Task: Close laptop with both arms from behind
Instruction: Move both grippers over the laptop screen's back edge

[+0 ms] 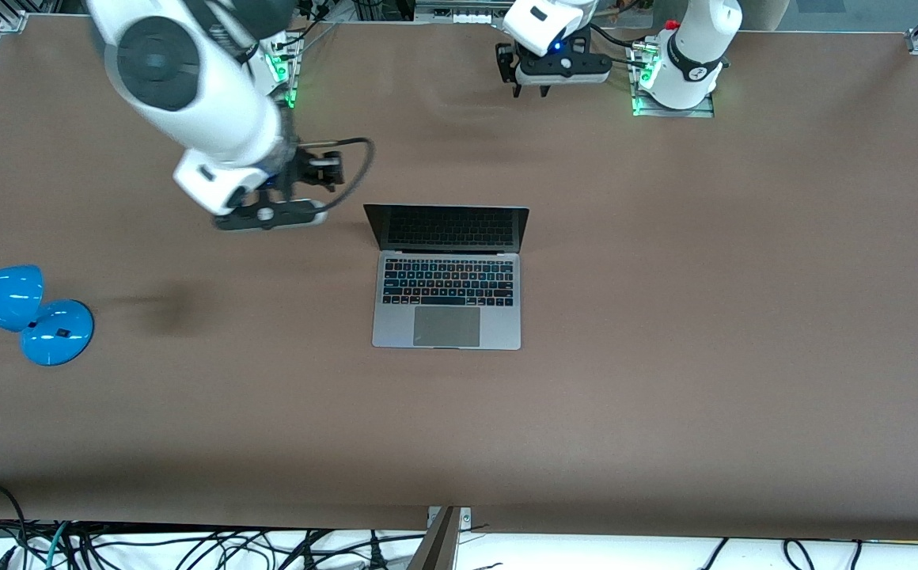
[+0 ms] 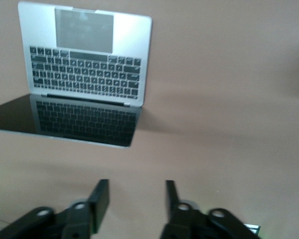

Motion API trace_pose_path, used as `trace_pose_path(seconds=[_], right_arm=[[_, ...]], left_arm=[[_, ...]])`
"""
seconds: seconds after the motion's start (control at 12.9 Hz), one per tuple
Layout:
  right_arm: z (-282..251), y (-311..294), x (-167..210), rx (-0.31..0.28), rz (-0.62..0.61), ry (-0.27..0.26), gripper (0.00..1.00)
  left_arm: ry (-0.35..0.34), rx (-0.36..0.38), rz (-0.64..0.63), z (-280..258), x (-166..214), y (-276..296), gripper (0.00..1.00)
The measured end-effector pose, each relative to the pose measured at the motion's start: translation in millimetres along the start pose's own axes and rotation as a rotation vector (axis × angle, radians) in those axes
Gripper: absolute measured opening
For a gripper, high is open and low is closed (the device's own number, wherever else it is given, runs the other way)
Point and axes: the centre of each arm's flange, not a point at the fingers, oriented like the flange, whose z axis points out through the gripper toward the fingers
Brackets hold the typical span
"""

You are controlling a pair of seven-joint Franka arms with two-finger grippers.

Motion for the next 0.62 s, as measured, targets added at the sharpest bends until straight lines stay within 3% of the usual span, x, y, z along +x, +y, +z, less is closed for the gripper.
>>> trace_pose_path(seconds=[0.08, 0.23, 0.31, 0.46, 0.62], right_arm=[[8, -12, -2, -0.007, -0.015, -0.011, 0.49], [24, -31, -4, -0.019, -0.037, -0.037, 0.3], [32, -37, -4, -0.024, -0.034, -0.05, 0.3], [49, -47, -1, -0.035, -0.014, -0.077, 0.15], [65, -55, 2, -0.044, 0.001, -0.1, 0.12]], left_arm=[[-0.005, -0.012, -0.004, 6, 7, 2, 0.22], [-0.023, -0.031, -0.014, 22, 21, 5, 0.01], [-0.034, -0.035, -0.018, 30, 27, 5, 0.01], [-0.062, -0.033, -0.026, 44, 36, 6, 0.01], [-0.085, -0.03, -0.035, 56, 44, 5, 0.01]])
